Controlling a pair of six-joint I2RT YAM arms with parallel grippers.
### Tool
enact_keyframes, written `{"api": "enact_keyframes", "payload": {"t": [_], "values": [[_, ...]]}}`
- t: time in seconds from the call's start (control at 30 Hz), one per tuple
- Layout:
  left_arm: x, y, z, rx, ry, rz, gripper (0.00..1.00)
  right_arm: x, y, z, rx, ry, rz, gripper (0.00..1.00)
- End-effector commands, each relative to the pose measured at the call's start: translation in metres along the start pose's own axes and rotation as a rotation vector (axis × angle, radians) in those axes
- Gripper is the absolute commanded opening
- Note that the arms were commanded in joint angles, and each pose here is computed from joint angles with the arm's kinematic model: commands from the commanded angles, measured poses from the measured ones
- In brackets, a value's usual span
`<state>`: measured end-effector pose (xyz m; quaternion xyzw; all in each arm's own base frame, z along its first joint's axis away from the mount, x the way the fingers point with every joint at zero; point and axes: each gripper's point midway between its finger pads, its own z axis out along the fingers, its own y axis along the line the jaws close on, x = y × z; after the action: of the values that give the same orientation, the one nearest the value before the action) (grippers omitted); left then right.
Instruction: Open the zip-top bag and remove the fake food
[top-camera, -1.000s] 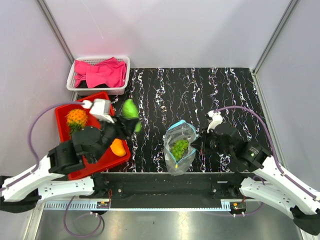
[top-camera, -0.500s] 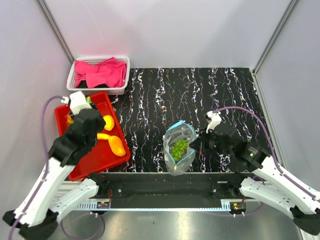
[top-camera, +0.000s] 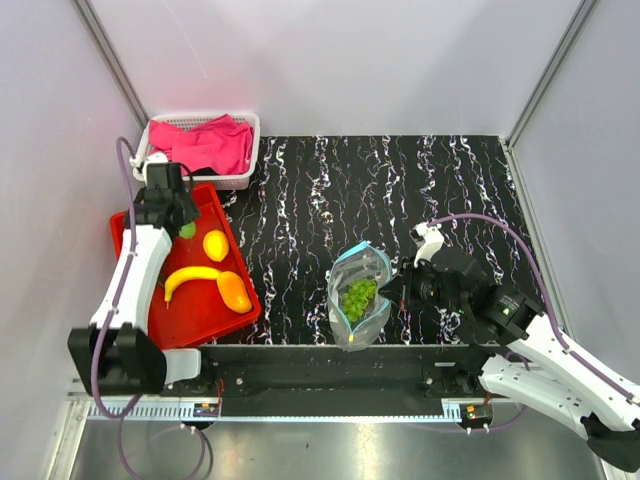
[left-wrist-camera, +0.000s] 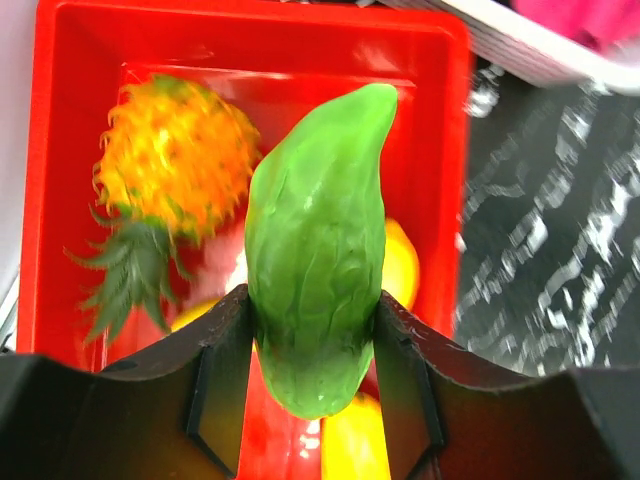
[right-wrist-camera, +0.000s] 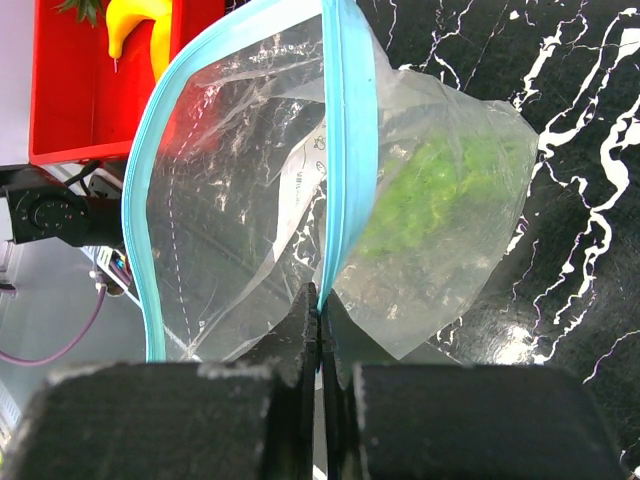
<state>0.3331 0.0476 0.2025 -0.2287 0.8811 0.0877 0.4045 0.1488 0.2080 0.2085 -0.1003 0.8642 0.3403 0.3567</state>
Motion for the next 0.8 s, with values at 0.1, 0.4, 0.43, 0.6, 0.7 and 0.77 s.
{"api": "enact_keyframes", "payload": {"t": [0.1,0.4,0.43,0.6,0.7,0.77], "values": [[-0.007,0.002,0.084,-0.023,0.107,0.073,0.00,-0.011,0.010,-0.004,-0.041,-0.041,0.003,0.00],[0.031,0.001,0.133,-0.029,0.192,0.150,0.34,-0.009,0.008,-0.002,-0.033,-0.032,0.004,0.00],[0.034,0.001,0.135,-0.030,0.196,0.151,0.40,-0.009,0.007,-0.001,-0.025,-0.030,-0.002,0.00],[0.033,0.007,0.131,-0.061,0.183,0.145,0.95,-0.009,0.006,0.006,-0.011,-0.015,-0.007,0.00],[0.030,0.005,0.123,-0.055,0.167,0.108,0.99,-0.009,0.007,0.008,-0.018,-0.014,-0.005,0.00],[0.020,-0.001,0.106,-0.025,0.123,0.089,0.99,-0.009,0.008,0.008,-0.022,-0.015,-0.006,0.00]]}}
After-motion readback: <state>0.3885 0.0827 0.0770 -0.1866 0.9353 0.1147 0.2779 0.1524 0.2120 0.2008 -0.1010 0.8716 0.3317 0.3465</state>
